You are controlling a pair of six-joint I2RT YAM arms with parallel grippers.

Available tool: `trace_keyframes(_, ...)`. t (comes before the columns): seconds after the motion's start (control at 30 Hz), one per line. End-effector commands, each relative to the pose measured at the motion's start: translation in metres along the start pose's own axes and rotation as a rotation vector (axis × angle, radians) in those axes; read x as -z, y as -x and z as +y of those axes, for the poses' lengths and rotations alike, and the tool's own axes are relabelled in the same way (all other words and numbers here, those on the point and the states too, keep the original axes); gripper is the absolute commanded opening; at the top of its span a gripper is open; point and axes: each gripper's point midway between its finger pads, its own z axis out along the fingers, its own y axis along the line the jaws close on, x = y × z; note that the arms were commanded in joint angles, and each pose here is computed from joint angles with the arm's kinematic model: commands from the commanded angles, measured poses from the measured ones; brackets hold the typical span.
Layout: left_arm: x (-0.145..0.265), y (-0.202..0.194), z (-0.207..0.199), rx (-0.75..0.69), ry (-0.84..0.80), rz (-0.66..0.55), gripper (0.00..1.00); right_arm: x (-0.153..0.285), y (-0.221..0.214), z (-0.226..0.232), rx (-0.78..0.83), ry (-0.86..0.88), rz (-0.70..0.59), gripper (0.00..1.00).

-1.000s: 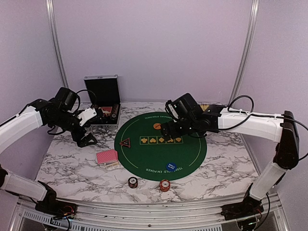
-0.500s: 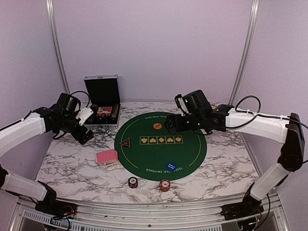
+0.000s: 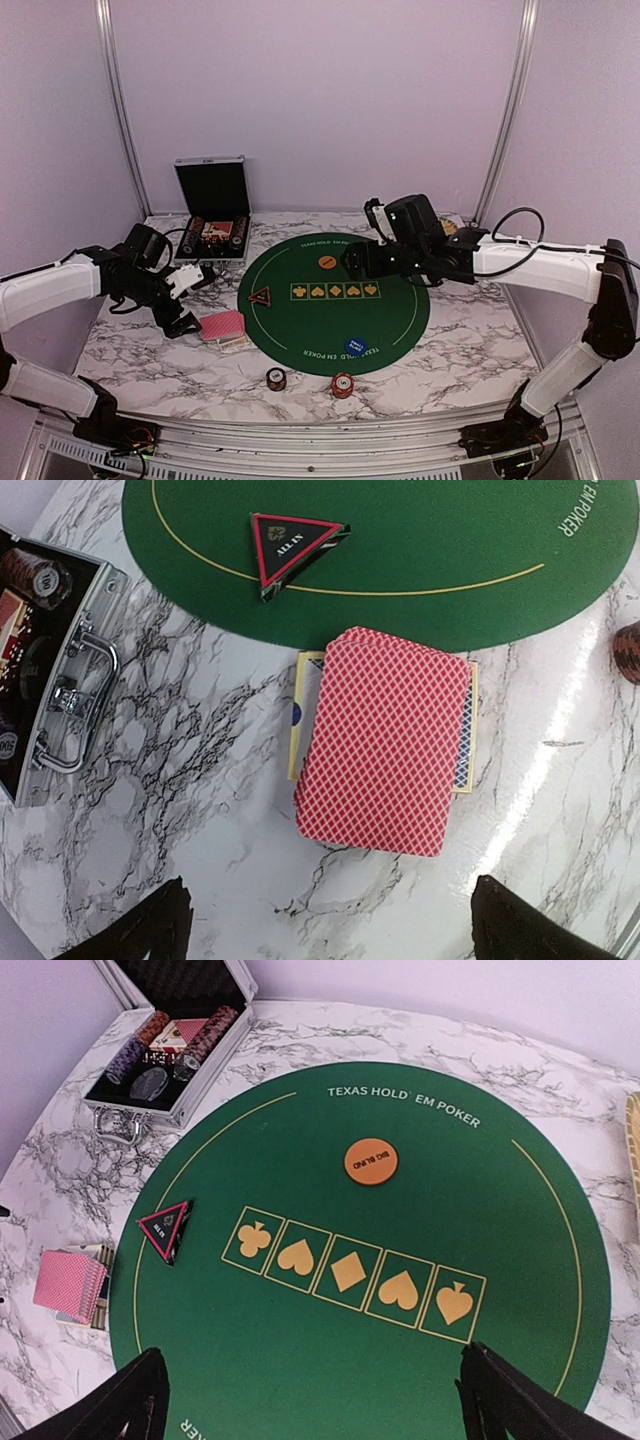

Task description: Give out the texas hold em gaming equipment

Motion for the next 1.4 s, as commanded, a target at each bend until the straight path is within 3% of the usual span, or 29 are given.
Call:
trace_keyframes(0.0,-0.003,0.004,-0.013,-0.095,-0.091,-0.014,0.99,-0.009,-0.005,0.017,0.019,0.032,0.071,0.99)
trace_keyframes(0.5,-0.013,0.002,-0.026,-0.214,-0.192,-0.006,0.99,-0.010,-0.011,0.043,0.042,0.083,0.081,0.99)
trace_keyframes(1.37,-0.042,-0.006,-0.024,-0.250,-0.235,0.099,0.99,-0.012,-0.019,0.050,0.047,0.103,0.112,0.99)
